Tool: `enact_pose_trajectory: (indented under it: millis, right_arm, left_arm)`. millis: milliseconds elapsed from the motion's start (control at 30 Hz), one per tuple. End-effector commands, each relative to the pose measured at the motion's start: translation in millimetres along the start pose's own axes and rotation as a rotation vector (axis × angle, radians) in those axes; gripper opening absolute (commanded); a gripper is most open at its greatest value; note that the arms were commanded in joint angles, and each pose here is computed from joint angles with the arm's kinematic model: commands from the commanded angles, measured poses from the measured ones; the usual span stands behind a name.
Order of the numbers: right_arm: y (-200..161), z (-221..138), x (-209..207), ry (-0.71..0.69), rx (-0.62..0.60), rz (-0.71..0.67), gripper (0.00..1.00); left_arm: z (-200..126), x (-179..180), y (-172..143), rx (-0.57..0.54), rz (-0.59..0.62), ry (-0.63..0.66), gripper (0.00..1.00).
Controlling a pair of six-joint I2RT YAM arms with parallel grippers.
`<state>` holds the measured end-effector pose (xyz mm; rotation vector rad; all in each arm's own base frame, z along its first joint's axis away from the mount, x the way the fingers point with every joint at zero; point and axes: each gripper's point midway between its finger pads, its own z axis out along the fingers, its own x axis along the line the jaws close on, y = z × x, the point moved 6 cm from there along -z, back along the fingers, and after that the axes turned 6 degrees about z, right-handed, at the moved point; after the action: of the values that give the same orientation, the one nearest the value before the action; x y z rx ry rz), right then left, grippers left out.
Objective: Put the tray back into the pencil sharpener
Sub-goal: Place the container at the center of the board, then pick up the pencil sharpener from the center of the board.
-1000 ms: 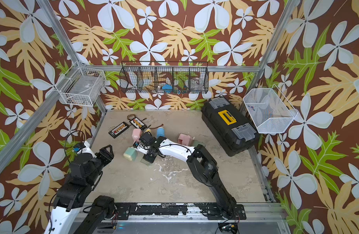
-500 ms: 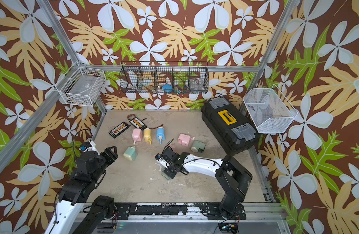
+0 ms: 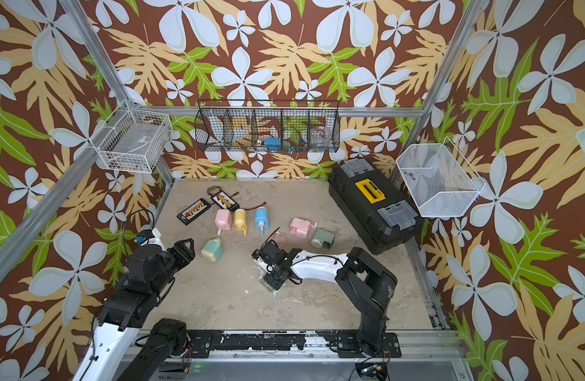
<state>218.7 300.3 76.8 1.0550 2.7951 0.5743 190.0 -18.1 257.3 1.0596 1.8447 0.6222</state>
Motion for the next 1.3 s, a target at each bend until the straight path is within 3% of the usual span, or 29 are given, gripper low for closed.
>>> enact_pose_trajectory:
  millis: [0,167,300,500,867,1267]
  right_arm:
    - [2,-10,-1,-0.017,0.005,0.029,0.29]
    - [21,-54,-1,-0.005,-0.13,0.09,0.45]
    - [26,-81,2,0.051,-0.257,0.217,0.46]
    - [6,-93,1,0.11,-0.361,0.395,0.46]
    - [-9,-110,-12,0.041,-0.418,0.445,0.52]
    - [-20,-110,-21,0.029,-0.407,0.48,0.53]
  left_arm:
    - [3,-5,4,-0.012,0.022,-0.024,0.65]
    - [15,-5,-7,0.043,0.05,-0.035,0.66]
    - [28,-2,-20,0.107,0.086,-0.027,0.68]
    - [53,-9,-24,0.22,0.194,-0.007,0.77]
    - [103,-19,-18,0.413,0.423,0.095,0.87]
    - [133,6,-42,0.617,0.597,0.256,0.89]
